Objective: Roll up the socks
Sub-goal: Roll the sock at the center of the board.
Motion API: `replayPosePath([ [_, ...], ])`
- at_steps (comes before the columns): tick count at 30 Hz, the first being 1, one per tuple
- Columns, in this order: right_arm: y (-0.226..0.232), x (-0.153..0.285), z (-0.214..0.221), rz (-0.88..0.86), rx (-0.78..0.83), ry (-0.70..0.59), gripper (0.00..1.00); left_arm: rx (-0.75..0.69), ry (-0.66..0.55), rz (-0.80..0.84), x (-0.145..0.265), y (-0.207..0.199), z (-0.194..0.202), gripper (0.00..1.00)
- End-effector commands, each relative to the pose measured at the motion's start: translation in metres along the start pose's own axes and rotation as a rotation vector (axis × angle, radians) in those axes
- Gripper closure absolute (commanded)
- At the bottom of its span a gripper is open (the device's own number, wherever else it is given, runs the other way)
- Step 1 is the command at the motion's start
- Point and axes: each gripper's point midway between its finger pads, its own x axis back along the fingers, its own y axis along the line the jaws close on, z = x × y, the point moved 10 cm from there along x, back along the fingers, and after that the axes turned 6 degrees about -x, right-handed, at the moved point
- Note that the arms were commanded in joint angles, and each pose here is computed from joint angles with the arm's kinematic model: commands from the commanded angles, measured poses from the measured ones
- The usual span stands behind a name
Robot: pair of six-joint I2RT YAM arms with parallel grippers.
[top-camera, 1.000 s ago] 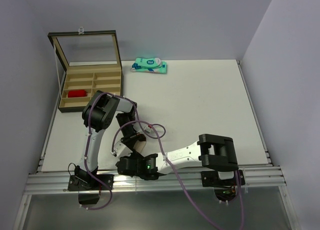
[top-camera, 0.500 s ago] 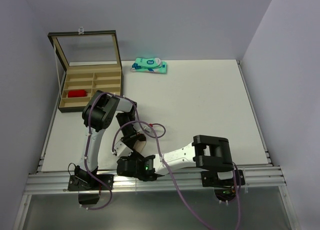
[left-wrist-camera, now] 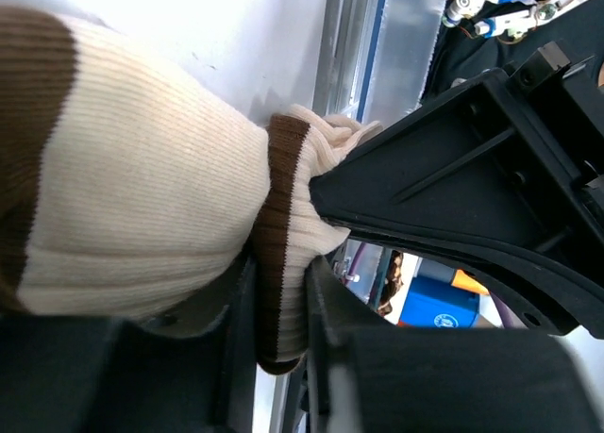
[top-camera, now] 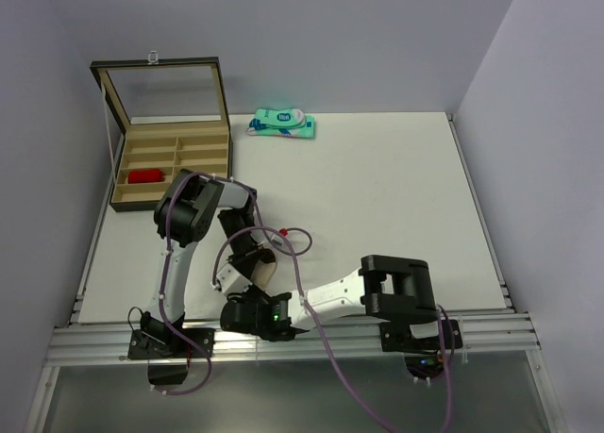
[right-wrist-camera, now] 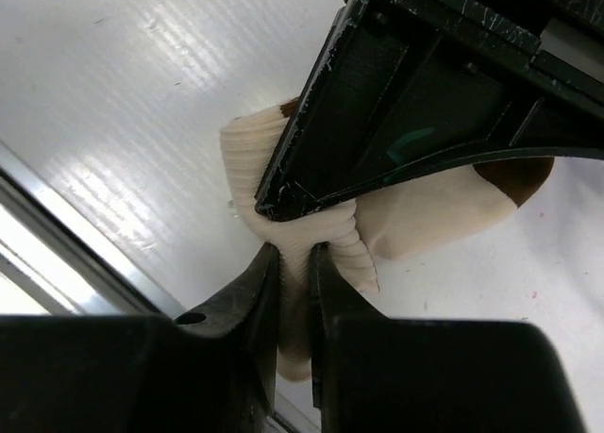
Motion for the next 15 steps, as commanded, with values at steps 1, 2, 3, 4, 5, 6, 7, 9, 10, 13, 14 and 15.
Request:
replayPosePath([
  [1, -0.014, -0.010, 0.027, 0.035, 0.027, 0.099, 0.96, -0.212, -0.121, -0.160, 0.019, 0.022, -0.026, 0.74],
  [2, -0.013, -0.010, 0.026, 0.028, 0.027, 0.101, 0.97, -0.213, -0.137, -0.170, 0.023, 0.020, -0.027, 0.73],
  [3, -0.013, -0.009, 0.027, 0.021, 0.030, 0.104, 0.97, -0.221, -0.149, -0.177, 0.026, 0.019, -0.029, 0.72],
  [4, -0.013, -0.009, 0.027, 0.020, 0.033, 0.108, 0.97, -0.226, -0.159, -0.188, 0.030, 0.019, -0.031, 0.71],
  [5, -0.013, -0.008, 0.027, 0.017, 0.035, 0.110, 0.98, -0.229, -0.174, -0.198, 0.033, 0.018, -0.032, 0.70],
  [6, -0.013, -0.009, 0.027, 0.015, 0.039, 0.113, 0.98, -0.229, -0.185, -0.209, 0.036, 0.016, -0.033, 0.68],
  [7, -0.013, -0.008, 0.026, 0.015, 0.038, 0.114, 0.98, -0.227, -0.196, -0.217, 0.038, 0.017, -0.033, 0.67],
  [9, -0.013, -0.008, 0.026, 0.003, 0.040, 0.119, 0.99, -0.228, -0.220, -0.236, 0.044, 0.017, -0.033, 0.67],
  [10, -0.012, -0.006, 0.024, -0.004, 0.040, 0.118, 0.99, -0.228, -0.231, -0.245, 0.046, 0.016, -0.034, 0.67],
  [13, -0.012, -0.005, 0.022, -0.015, 0.049, 0.131, 1.00, -0.235, -0.265, -0.275, 0.055, 0.016, -0.034, 0.65],
  [14, -0.013, -0.005, 0.022, -0.017, 0.055, 0.134, 1.00, -0.236, -0.275, -0.286, 0.059, 0.015, -0.033, 0.65],
  [15, -0.013, -0.004, 0.020, -0.019, 0.056, 0.136, 1.00, -0.238, -0.284, -0.295, 0.061, 0.015, -0.034, 0.64],
])
